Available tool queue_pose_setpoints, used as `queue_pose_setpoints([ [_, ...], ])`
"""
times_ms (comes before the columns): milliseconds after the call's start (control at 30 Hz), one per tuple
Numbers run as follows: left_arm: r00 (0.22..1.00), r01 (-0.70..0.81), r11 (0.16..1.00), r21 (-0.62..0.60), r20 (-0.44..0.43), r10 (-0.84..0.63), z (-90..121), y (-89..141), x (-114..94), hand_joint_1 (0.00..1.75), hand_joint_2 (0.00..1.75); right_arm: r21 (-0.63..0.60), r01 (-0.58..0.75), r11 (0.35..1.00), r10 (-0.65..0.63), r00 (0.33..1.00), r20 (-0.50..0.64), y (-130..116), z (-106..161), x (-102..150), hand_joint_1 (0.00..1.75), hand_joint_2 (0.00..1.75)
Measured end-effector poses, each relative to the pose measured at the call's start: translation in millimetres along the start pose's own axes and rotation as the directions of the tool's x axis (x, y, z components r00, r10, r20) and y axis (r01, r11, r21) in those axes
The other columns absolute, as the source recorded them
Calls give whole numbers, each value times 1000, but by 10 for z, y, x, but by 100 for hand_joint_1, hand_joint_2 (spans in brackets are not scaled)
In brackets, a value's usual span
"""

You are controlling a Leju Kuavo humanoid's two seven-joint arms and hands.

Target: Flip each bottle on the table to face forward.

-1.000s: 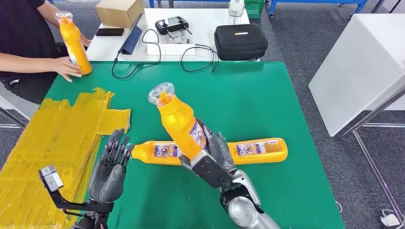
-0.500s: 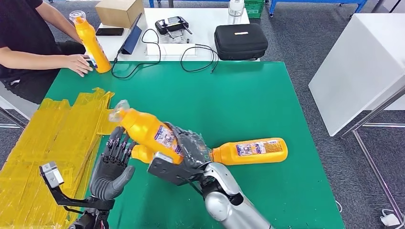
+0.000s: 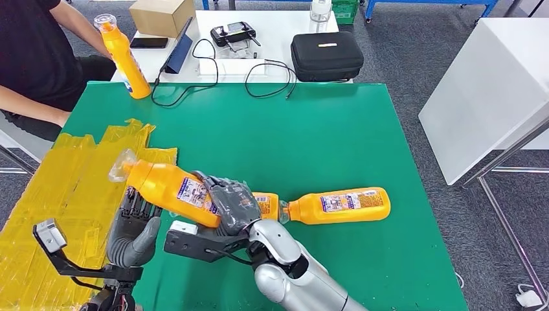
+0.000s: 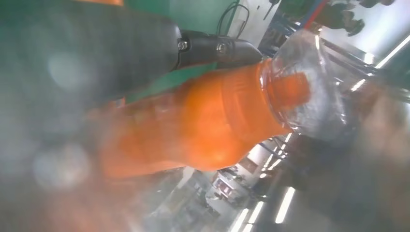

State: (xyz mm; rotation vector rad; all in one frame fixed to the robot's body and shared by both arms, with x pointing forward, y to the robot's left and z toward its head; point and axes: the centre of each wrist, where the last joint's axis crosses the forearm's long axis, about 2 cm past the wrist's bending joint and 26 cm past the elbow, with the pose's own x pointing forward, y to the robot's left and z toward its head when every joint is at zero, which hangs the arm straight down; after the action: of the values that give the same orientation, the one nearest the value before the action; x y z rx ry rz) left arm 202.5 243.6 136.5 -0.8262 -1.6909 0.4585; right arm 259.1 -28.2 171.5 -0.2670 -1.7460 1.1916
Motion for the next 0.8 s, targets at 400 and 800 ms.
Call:
queue_pose_setpoints([
  [400, 998, -59, 998, 21, 3, 59, 38, 88, 66, 0, 175, 49, -90, 995, 87, 994, 61, 100, -52, 253, 175, 175],
  [800, 999, -49, 997, 51, 5, 49, 95, 153, 100, 42, 175, 133, -121, 984, 110, 991, 81, 141, -108, 361, 175, 175],
])
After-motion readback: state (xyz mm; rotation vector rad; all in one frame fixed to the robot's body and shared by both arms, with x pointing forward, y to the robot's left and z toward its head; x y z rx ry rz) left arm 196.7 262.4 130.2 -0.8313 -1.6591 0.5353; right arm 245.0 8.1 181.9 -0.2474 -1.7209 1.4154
